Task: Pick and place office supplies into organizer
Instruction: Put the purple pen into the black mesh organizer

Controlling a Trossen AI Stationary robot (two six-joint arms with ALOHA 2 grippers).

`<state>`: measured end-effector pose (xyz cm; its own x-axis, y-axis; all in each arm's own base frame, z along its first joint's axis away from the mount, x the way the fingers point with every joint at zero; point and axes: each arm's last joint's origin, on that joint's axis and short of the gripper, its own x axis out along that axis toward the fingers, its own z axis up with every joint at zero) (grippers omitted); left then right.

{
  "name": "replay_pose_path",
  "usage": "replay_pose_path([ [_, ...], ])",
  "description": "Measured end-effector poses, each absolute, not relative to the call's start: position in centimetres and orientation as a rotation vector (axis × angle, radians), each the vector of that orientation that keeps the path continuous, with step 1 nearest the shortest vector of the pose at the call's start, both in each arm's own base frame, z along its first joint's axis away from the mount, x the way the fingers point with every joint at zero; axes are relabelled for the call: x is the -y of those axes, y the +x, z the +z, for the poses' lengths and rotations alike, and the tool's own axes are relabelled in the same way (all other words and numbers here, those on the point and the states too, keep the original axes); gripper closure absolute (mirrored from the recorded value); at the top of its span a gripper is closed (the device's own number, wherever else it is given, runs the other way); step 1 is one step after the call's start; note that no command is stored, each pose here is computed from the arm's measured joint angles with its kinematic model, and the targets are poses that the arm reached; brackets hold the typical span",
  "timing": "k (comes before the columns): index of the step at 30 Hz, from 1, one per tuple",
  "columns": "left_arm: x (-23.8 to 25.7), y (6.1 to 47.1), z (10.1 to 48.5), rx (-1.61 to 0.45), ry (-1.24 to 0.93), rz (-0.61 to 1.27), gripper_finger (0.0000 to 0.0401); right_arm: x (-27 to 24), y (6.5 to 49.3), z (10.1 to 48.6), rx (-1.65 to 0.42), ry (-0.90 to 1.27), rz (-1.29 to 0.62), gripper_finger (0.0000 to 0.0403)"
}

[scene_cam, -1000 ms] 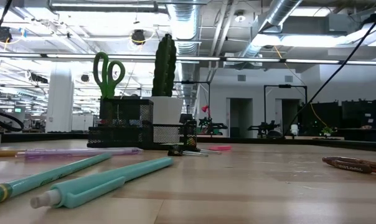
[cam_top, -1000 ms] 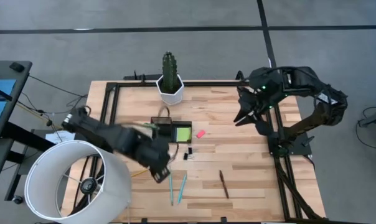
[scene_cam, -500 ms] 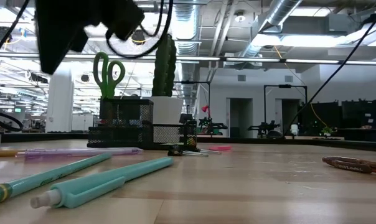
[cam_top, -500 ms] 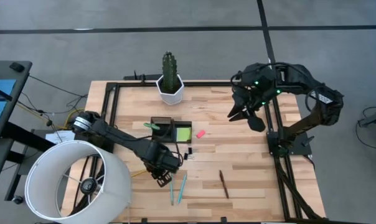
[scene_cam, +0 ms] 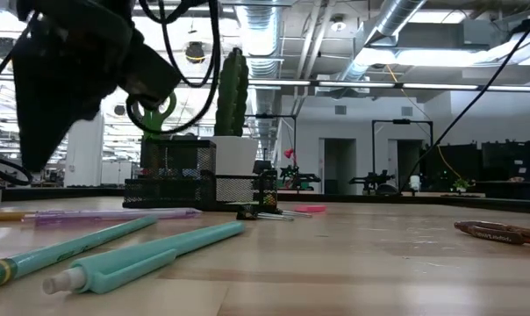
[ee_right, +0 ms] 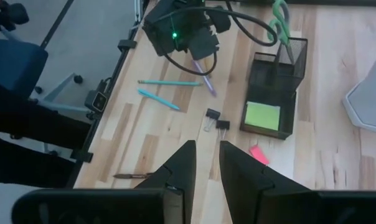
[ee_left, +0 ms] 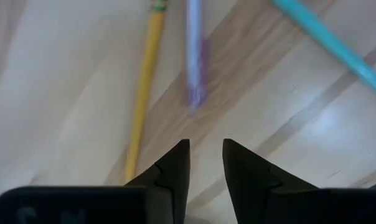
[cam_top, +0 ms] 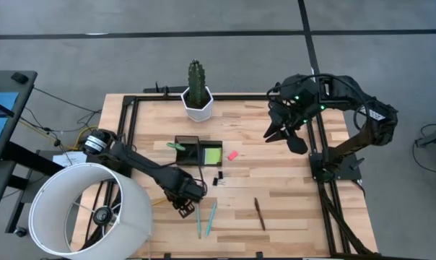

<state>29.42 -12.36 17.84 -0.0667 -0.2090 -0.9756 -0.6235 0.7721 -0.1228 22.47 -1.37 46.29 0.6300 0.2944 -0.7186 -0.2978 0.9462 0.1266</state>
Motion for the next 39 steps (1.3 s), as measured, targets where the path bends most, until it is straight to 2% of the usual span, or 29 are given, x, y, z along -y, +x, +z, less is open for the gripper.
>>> replay_pose_path([
  [11,12.1,28.6,15.8,-1.636,-0.707,0.421,0.0315,1.4,22.5,46.3,-0.821,-0.006,0.336,0.0339],
  [28,12.8,28.6,15.7,-1.577,-0.668,0.436,0.0315,1.4,22.5,46.3,-0.819,-0.007,0.336,0.0339],
  [39,12.4,27.5,14.2,-1.605,-0.673,0.462,0.0315,1.4,22.5,46.3,-0.821,0.002,0.332,0.0339],
])
